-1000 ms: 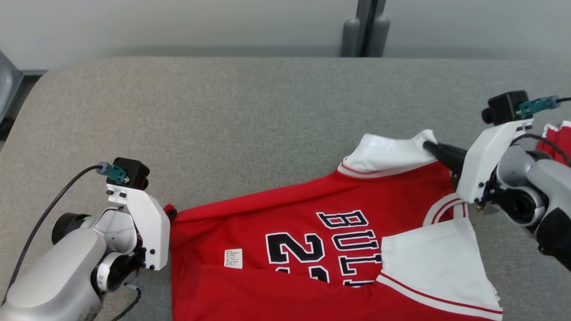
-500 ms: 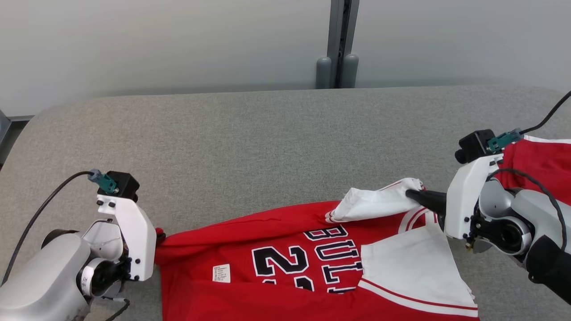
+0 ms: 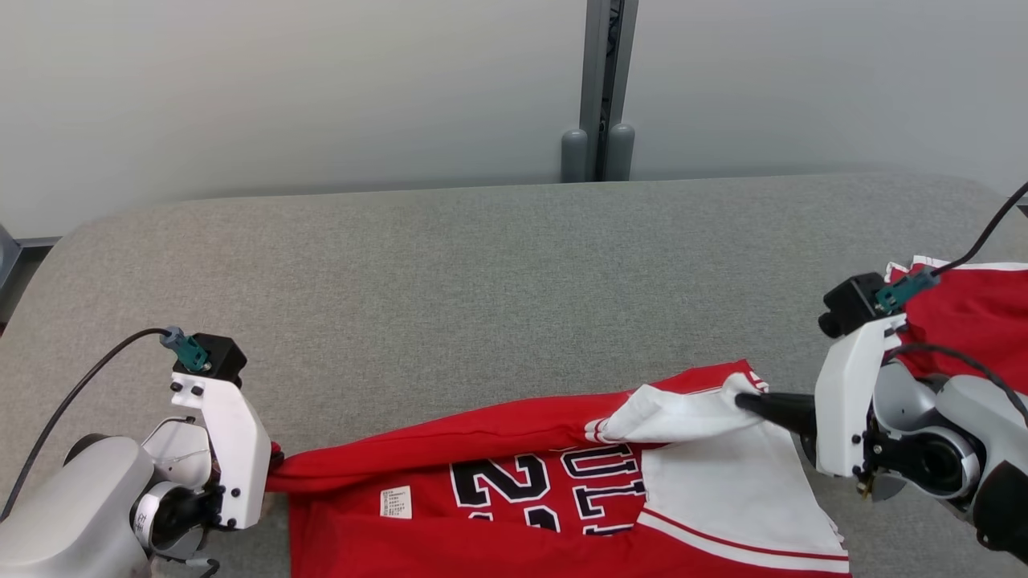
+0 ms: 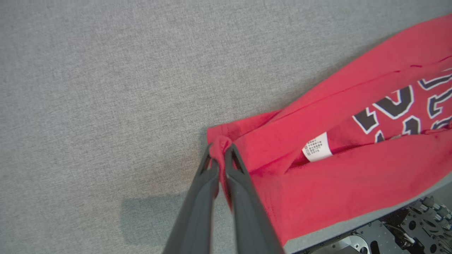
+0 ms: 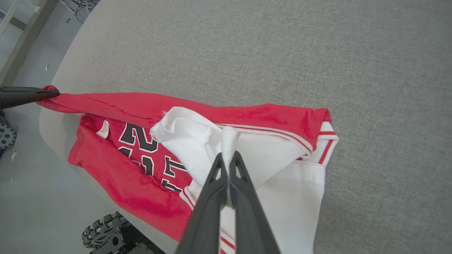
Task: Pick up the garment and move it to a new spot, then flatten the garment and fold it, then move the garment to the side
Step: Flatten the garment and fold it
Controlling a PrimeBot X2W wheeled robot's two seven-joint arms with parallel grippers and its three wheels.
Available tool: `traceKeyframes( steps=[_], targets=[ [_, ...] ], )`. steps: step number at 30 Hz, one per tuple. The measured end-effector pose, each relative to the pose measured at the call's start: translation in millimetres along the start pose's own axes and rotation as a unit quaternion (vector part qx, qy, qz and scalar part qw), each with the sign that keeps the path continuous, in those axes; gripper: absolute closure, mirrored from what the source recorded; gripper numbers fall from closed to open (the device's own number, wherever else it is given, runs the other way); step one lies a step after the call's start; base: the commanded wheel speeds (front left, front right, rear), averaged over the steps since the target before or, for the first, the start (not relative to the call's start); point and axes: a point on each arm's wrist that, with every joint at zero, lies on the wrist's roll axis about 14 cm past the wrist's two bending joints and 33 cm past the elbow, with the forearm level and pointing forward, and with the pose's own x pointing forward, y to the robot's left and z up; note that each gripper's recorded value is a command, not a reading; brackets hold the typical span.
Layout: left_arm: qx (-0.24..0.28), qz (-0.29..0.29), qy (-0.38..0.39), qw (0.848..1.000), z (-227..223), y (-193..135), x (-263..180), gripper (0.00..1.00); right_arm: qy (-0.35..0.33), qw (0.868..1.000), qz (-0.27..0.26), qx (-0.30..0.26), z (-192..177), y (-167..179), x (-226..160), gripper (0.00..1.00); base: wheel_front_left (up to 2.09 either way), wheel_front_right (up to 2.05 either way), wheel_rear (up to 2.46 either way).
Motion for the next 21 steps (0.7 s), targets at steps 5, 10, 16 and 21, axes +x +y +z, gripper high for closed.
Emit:
traceKeyframes(
  steps=[5, 10, 16, 21],
  targets=[
    [0.006, 0.001, 0.015, 1.0, -5, 1, 0, 1.0, 0.015, 1.0, 0.009, 0.009, -14, 4, -6, 1.0, 0.0, 0.0, 0.0],
    [0.005, -0.003, 0.041, 0.999, -16, -1, 2, 1.0, 0.017, 0.999, 0.022, 0.018, -20, 11, -12, 1.0, 0.0, 0.0, 0.0],
    [0.006, -0.008, 0.056, 0.998, -25, -5, 1, 1.0, 0.025, 0.999, 0.022, 0.021, -28, 11, -18, 1.0, 0.0, 0.0, 0.0],
    [-0.001, -0.018, 0.057, 0.998, -30, -10, -1, 1.0, 0.027, 0.999, 0.017, 0.024, -31, 7, -20, 1.0, 0.0, 0.0, 0.0]
  ],
)
